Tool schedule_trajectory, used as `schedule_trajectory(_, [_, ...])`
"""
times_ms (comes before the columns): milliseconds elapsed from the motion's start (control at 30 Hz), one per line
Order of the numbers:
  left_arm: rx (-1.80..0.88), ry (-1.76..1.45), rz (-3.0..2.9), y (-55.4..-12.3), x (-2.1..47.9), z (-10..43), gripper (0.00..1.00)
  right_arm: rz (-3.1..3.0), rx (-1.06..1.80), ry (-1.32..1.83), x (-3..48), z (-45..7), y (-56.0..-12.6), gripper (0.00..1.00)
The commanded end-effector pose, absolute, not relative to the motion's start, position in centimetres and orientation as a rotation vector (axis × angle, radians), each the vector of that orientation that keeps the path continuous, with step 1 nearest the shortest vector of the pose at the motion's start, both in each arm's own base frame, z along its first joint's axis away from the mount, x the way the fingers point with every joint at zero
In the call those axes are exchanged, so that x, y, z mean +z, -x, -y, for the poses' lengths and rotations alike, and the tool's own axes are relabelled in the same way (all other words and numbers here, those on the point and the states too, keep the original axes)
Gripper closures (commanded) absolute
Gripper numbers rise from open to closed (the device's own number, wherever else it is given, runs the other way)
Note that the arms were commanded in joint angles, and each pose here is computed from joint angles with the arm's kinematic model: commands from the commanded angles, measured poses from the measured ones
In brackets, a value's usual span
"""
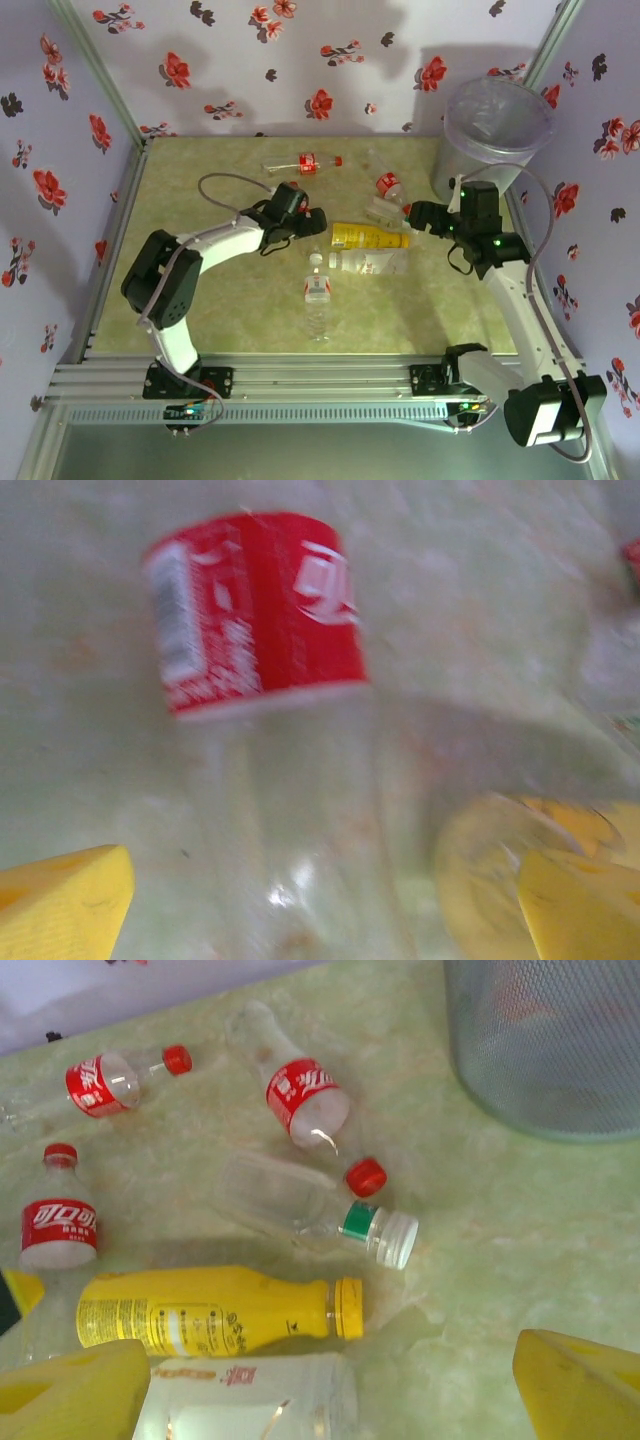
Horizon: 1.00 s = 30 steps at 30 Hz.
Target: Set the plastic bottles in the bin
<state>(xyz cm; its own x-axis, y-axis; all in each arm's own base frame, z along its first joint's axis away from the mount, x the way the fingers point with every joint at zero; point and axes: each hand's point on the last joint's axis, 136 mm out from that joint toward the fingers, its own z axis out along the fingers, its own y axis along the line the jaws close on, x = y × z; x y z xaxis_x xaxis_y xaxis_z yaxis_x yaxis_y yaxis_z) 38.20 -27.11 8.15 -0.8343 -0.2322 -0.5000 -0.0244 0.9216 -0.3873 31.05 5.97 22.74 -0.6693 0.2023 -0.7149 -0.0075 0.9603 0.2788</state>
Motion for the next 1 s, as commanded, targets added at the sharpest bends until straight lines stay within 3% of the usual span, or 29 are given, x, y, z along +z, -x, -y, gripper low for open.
schedule_trajectory(0, [-0.436, 0.282, -2.484, -40.7, 7.4, 26.2, 0.05, -2.293, 0.366, -0.142, 22.6, -6.4, -30.0, 0.05])
schedule_trajectory(433, [-0.341, 0.168, -2.555, -40.4, 5.7, 25.8, 0.36, -2.286, 0.481, -0.168, 22.9, -7.9, -31.3, 0.06])
schedule_trajectory(700, [-0.411, -0.109, -2.431, -40.6, 10.3, 27.2, 0.40, -2.235, 0.736, -0.157, 24.6, -13.2, -33.2, 0.06])
schedule_trajectory(967, [-0.621, -0.311, -2.220, -37.8, 15.9, 28.3, 0.41, -2.122, 1.034, -0.109, 27.4, -21.9, -36.5, 0.06])
